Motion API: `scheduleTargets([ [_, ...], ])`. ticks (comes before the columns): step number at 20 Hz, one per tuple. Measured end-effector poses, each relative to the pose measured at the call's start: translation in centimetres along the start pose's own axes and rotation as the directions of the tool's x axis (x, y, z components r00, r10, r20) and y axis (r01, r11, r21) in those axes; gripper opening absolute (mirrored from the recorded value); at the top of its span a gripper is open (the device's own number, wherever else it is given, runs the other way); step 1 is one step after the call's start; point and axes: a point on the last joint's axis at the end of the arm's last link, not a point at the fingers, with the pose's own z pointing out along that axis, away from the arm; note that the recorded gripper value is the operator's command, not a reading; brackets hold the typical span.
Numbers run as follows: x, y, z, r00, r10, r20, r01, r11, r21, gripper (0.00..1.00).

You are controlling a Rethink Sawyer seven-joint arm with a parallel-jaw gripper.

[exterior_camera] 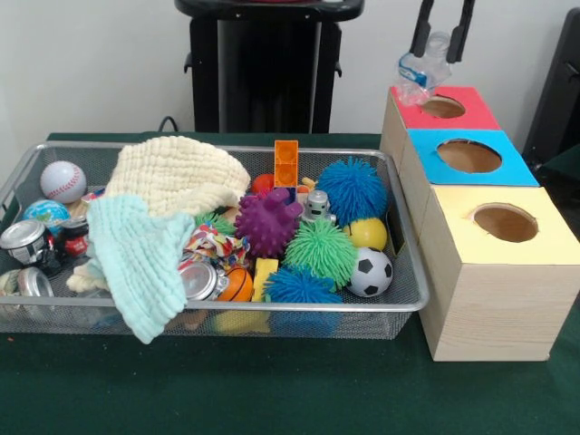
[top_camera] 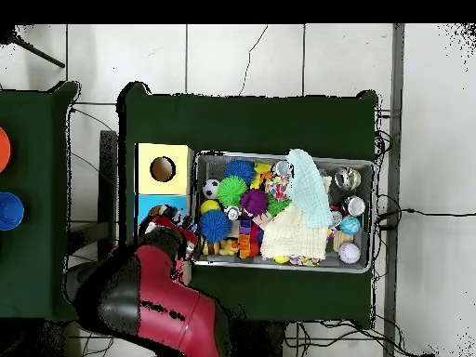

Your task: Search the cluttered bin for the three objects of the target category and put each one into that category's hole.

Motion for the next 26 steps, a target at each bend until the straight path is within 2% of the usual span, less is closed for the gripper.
scheduleTargets([
  [4, -0.4, 0.9, -0.2, 0.9986, 0.051, 0.014, -0.051, 0.9987, 0.008, 0.00],
  [8, -0.9, 1.4, 0.1, 0.9912, 0.129, 0.032, -0.129, 0.9915, 0.015, 0.00],
  [11, -1.6, 1.4, 0.5, 0.9825, 0.181, 0.044, -0.182, 0.9830, 0.022, 0.00],
  [15, -2.4, 1.3, 1.1, 0.9762, 0.209, 0.059, -0.210, 0.9773, 0.024, 0.00],
  [26, -3.6, 2.0, 2.2, 0.9701, 0.232, 0.072, -0.234, 0.9721, 0.020, 0.00],
])
